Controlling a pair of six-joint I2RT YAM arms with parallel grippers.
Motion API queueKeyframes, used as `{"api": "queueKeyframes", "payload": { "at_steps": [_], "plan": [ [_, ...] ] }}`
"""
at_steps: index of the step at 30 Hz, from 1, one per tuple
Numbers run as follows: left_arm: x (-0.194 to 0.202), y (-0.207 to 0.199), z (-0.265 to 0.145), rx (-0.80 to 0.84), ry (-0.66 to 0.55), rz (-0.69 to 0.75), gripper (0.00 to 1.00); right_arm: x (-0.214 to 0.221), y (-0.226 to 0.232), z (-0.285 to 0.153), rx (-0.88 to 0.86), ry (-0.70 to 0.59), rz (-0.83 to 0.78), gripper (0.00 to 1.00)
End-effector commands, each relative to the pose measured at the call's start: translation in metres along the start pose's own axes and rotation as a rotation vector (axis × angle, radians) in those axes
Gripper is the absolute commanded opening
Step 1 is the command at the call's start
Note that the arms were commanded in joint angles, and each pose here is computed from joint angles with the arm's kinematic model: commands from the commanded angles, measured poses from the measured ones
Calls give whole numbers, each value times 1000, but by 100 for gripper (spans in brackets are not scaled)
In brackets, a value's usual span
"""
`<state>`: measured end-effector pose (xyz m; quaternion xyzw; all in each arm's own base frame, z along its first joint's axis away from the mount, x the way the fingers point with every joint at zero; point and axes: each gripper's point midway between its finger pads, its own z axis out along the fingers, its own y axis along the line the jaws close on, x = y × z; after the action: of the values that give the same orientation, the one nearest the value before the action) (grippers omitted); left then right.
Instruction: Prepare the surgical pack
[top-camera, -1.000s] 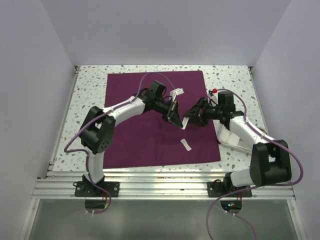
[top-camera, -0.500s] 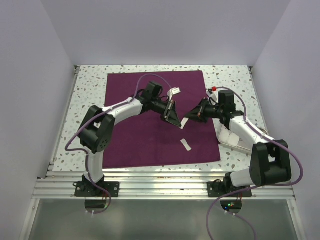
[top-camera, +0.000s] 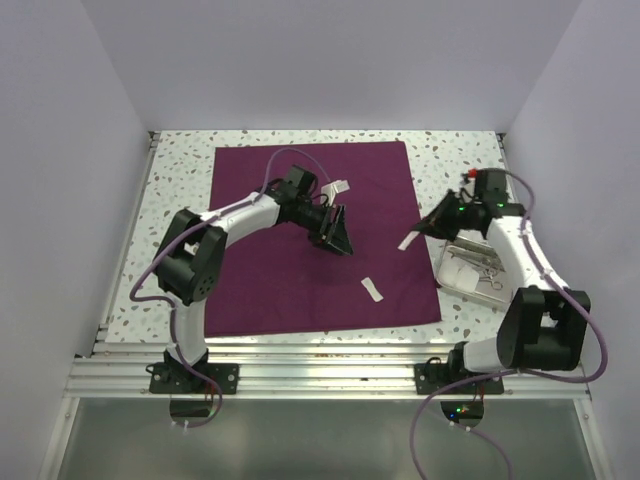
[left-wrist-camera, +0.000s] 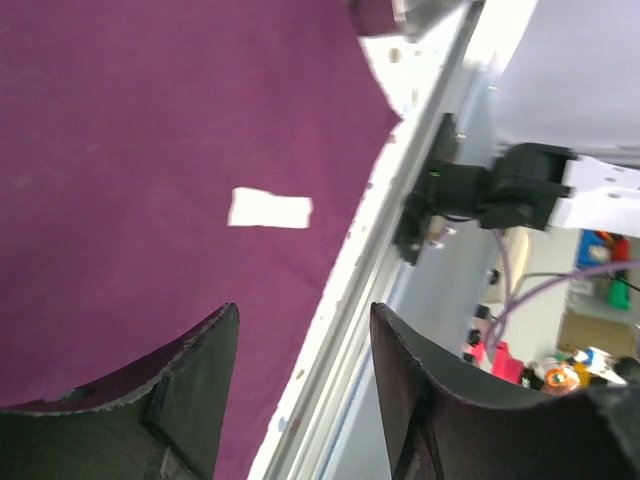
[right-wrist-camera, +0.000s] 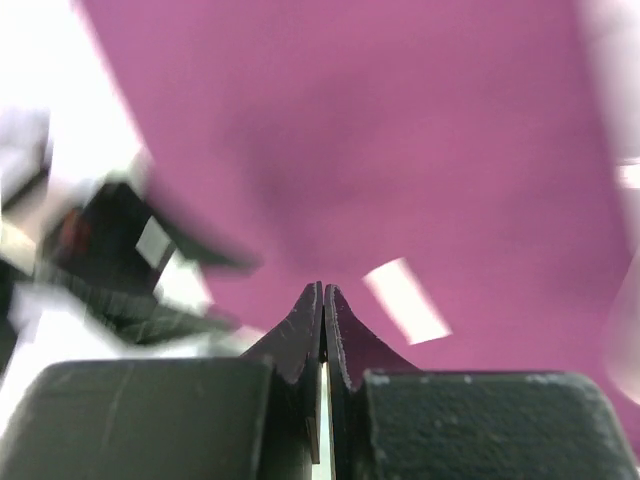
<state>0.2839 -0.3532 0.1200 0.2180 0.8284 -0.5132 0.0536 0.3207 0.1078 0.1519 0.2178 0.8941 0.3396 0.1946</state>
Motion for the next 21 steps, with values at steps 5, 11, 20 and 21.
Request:
{"api": "queueKeyframes", "payload": {
  "at_steps": [5,11,20,21],
  "plan": [
    [15,31,-17,-184,7,-1,54,-54,-148,-85,601,-171,76,0],
    [4,25,-20,-189,-13,-6,53,-63,-200,-111,775,-137,159,0],
    [11,29,-17,-195,-1,-22,54,-53,-230,-189,1221,-90,181,0],
    [11,29,-16,-194,2,-22,55,-50,-234,-186,1228,-65,184,0]
  ]
}}
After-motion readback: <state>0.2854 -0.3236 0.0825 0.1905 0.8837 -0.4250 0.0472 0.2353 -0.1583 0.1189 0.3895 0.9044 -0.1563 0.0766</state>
